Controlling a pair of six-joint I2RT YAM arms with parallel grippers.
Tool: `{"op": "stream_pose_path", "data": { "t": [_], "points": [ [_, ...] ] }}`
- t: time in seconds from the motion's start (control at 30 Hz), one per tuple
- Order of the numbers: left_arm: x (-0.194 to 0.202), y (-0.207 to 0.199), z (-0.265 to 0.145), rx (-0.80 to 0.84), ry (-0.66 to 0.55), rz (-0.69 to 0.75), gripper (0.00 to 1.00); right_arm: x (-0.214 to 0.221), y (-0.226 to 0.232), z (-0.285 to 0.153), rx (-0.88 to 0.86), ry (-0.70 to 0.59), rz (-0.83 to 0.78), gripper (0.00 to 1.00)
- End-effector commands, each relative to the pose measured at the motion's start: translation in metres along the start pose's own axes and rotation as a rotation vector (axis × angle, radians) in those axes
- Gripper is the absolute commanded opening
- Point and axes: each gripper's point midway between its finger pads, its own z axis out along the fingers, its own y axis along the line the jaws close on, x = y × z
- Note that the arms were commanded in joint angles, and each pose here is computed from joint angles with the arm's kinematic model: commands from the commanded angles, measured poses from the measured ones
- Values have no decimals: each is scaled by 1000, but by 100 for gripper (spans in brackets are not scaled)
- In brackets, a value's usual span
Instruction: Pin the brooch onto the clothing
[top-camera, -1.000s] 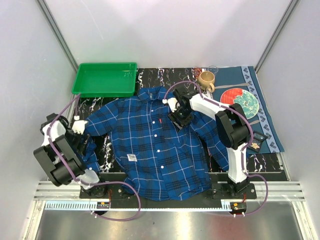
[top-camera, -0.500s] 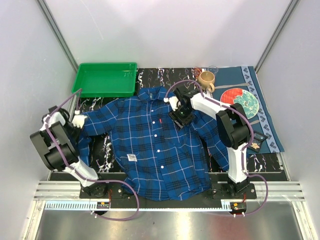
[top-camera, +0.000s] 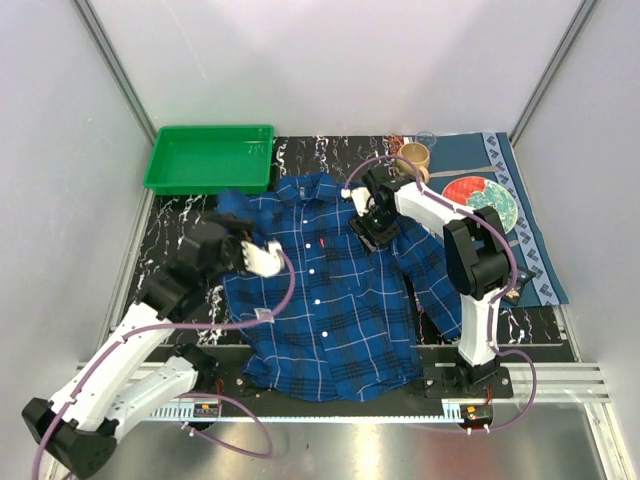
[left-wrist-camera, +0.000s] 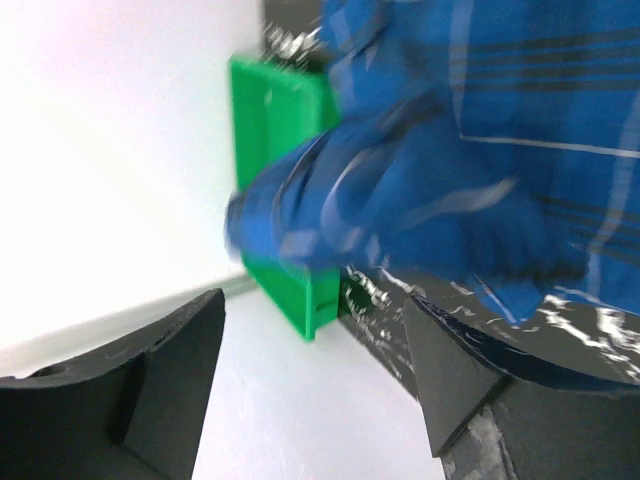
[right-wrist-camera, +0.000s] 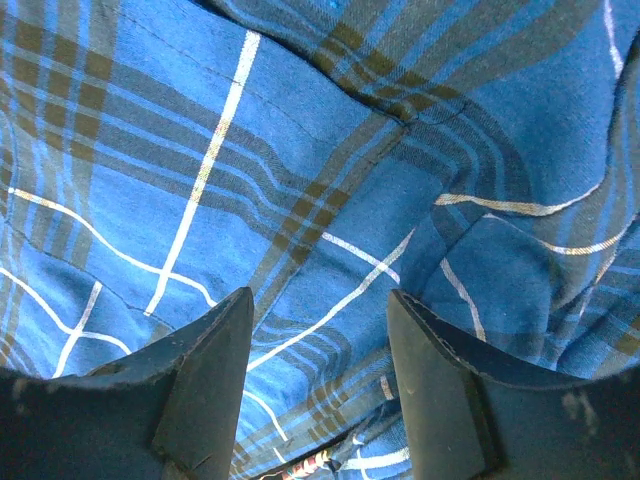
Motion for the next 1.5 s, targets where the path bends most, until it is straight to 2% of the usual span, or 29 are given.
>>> {"op": "stream_pose_path", "data": {
  "t": [0.0, 0.1, 0.13, 0.17, 0.2, 0.23, 0.3, 0.37, 0.43, 0.53, 0.6, 0.63, 0.7, 0.73, 0.77, 0.9, 1.1, 1.13, 1.23, 1.4, 1.47],
  "points": [
    [-13, -42, -3, 77, -20, 226, 78, -11, 3, -25, 12, -67, -11, 62],
    [-13, -30, -11, 95, -24, 31, 77, -11, 5, -29, 6, -77, -10, 62],
    [-20, -16, -20, 78, -56, -91, 77, -11, 7, -30, 0, -80, -8, 62],
    [-28, -20, -23, 127, -110, -154, 77, -12, 7, -32, -1, -88, -6, 62],
    [-20, -15, -21, 127, -86, -230, 79, -14, 8, -34, -3, -93, -6, 62],
    [-28, -10, -24, 132, -117, -332, 79, -15, 10, -35, -11, -98, -2, 62],
    [-42, -24, -21, 240, -159, -409, 79, -17, 11, -38, -16, -107, 3, 63],
    [-67, -30, -23, 322, -243, -543, 88, -19, 12, -41, -18, -115, 17, 62],
    [-89, -36, -17, 414, -277, -659, 93, -19, 14, -43, -23, -115, 27, 62],
    [-116, -33, 11, 481, -283, -781, 89, -18, 11, -45, -25, -121, 67, 62],
    [-124, -40, 40, 537, -223, -832, 87, -17, 7, -50, -38, -130, 109, 62],
    [-134, -27, 46, 529, -223, -891, 85, -17, 6, -53, -45, -138, 124, 62],
    [-139, -38, 76, 576, -147, -954, 81, -18, 4, -61, -67, -158, 160, 62],
    [-142, -30, 87, 543, -123, -1019, 80, -20, 5, -66, -71, -174, 166, 62],
    [-140, -40, 105, 553, -69, -1053, 79, -20, 3, -69, -74, -182, 177, 62],
    [-149, -49, 136, 551, 14, -1202, 78, -20, 4, -80, -86, -201, 205, 62],
    [-154, -76, 166, 431, 144, -1178, 74, -17, 0, -86, -91, -215, 232, 63],
    [-144, -84, 177, 392, 206, -1154, 72, -16, -2, -86, -91, -215, 236, 63],
    [-134, -101, 194, 365, 293, -1116, 64, -12, -4, -85, -97, -212, 244, 64],
    [-126, -117, 210, 370, 344, -1077, 62, -9, -6, -85, -101, -211, 245, 64],
    [-125, -120, 215, 374, 349, -1064, 55, -8, -7, -83, -102, -207, 244, 64]
  ]
}}
